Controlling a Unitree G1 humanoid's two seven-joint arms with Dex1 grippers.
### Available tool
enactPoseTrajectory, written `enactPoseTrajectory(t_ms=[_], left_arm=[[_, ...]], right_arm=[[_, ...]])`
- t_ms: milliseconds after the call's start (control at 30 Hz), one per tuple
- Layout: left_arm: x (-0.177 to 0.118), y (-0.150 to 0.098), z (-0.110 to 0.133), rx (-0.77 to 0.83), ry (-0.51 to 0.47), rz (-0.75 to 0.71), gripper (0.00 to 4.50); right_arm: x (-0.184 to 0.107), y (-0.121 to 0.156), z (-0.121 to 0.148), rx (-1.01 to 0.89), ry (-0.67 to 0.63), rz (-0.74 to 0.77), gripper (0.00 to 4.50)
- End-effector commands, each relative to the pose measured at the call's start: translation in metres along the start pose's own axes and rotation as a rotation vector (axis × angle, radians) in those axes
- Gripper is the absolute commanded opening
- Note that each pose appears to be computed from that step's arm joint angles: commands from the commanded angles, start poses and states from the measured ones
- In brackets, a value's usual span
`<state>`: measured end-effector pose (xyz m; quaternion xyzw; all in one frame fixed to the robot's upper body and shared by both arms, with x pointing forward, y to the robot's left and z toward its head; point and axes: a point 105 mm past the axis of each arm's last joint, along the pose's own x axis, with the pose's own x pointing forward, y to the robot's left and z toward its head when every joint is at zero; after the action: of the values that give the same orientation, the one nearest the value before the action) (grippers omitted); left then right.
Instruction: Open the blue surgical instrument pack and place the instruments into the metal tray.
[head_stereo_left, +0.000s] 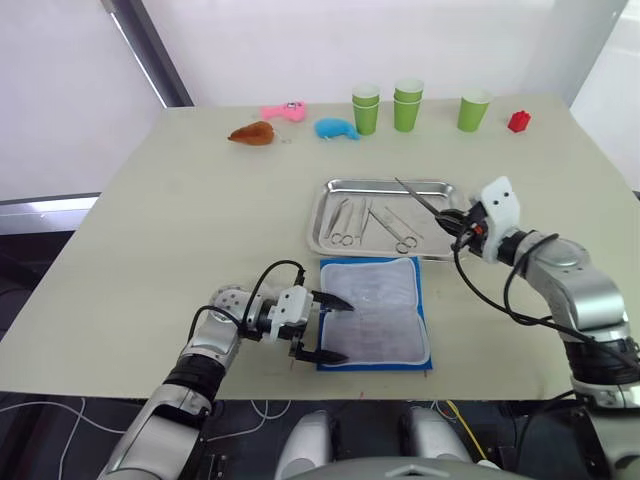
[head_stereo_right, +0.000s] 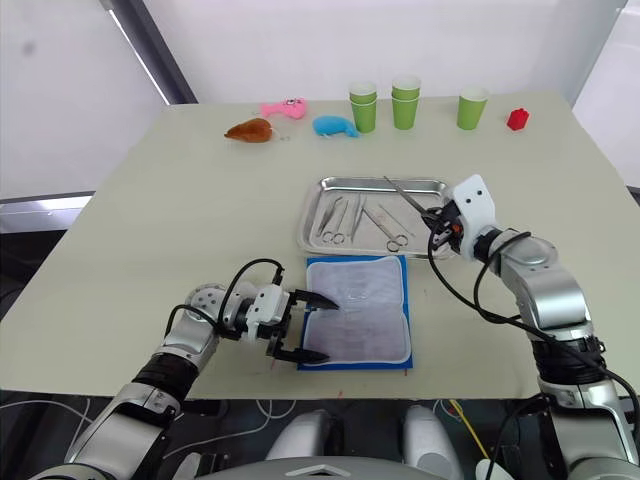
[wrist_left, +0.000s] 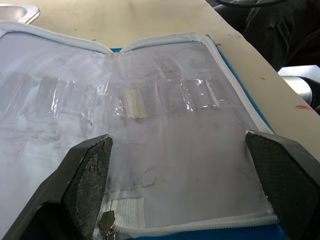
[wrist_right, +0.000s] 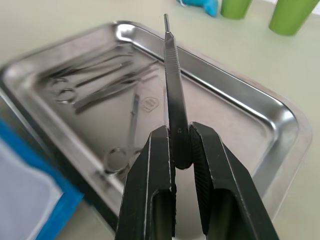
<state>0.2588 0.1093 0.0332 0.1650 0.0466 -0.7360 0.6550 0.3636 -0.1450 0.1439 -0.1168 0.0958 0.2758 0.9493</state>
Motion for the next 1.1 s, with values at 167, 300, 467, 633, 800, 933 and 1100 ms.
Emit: enactPoseTrajectory(t_ms=[167, 300, 467, 633, 800, 933, 1100], left_arm=[[0.005, -0.051, -0.066, -0.288, 0.168, -0.076, 4.5], [0.005, -0.052, -0.067, -0.29, 0.169, -0.077, 4.5], [0.006, -0.051, -0.066, -0.289, 0.168, -0.077, 4.5], [0.006, -0.051, -0.067, -0.289, 0.168, -0.076, 4.5], [0.005, -0.053, -0.068, -0.29, 0.169, -0.077, 4.5], [0.005, -0.053, -0.068, -0.291, 0.17, -0.074, 4.5], [0.003, -0.053, -0.067, -0.29, 0.161, -0.069, 4.5]], right_arm=[[0.02, -0.012, -0.005, 0.068, 0.077, -0.117, 0.04], [0.024, -0.012, -0.011, 0.07, 0.128, -0.128, 0.04], [0.027, -0.007, -0.02, 0.093, 0.186, -0.122, 0.04], [0.028, -0.004, -0.028, 0.124, 0.225, -0.125, 0.04], [0.03, -0.006, -0.03, 0.124, 0.233, -0.127, 0.04], [0.03, -0.004, -0.025, 0.101, 0.213, -0.111, 1.78], [0.027, -0.003, -0.005, 0.028, 0.107, -0.065, 4.18]])
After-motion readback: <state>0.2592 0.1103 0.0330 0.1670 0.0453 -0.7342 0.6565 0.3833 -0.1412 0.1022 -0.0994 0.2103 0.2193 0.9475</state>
